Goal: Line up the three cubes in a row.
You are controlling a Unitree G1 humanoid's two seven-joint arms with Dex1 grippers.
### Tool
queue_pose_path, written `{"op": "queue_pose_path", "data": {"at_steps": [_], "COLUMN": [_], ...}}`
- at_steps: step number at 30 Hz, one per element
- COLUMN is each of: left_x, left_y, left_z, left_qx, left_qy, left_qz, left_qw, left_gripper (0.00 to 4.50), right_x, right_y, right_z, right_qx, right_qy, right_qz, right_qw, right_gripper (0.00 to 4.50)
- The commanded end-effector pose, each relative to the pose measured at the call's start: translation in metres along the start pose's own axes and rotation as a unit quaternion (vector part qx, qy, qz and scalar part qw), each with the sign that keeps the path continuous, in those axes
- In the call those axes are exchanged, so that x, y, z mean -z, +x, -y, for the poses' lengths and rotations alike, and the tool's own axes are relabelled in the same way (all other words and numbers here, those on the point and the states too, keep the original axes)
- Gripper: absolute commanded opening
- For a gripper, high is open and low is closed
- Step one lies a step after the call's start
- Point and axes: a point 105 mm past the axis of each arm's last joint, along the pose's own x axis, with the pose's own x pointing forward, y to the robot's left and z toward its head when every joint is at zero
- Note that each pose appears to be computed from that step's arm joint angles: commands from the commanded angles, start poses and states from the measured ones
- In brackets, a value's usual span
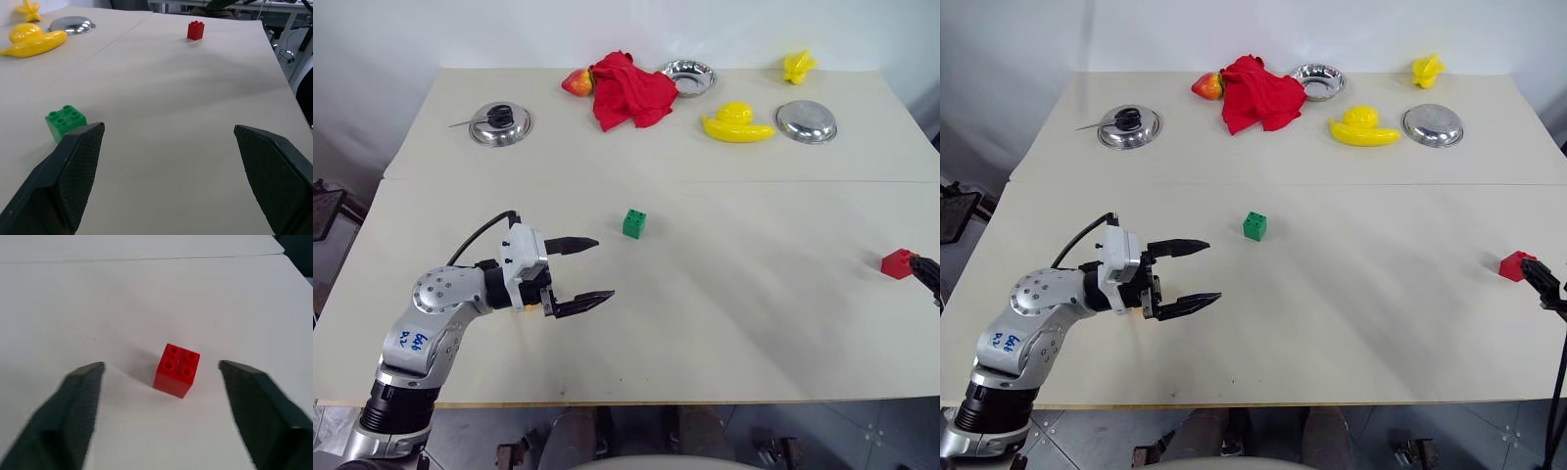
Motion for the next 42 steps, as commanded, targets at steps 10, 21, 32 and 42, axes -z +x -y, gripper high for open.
{"op": "queue_pose_path", "data": {"at_steps": [10, 21, 32, 42], "left_x": [-0.006, -0.007, -0.009, -0.005], "left_y": [0.001, 0.002, -0.002, -0.011], "left_z": [0.003, 0.003, 0.001, 0.001], "left_qx": [0.0, -0.005, -0.008, 0.003], "left_qy": [0.014, 0.016, 0.022, 0.015], "left_qz": [0.012, 0.016, 0.013, 0.006], "left_qw": [1.0, 1.0, 1.0, 1.0], "left_gripper": [4.5, 4.5, 4.5, 4.5], "right_x": [-0.001, 0.019, 0.006, -0.026], "right_y": [0.033, 0.043, 0.053, 0.014], "right_z": [0.023, 0.018, 0.001, -0.145], "right_qx": [0.121, 0.099, 0.038, -0.497], "right_qy": [0.0, 0.057, 0.043, -0.265], "right_qz": [-0.05, -0.092, -0.077, 0.056], "right_qw": [0.991, 0.989, 0.995, 0.825], "right_gripper": [4.48, 4.48, 1.48, 1.48]}}
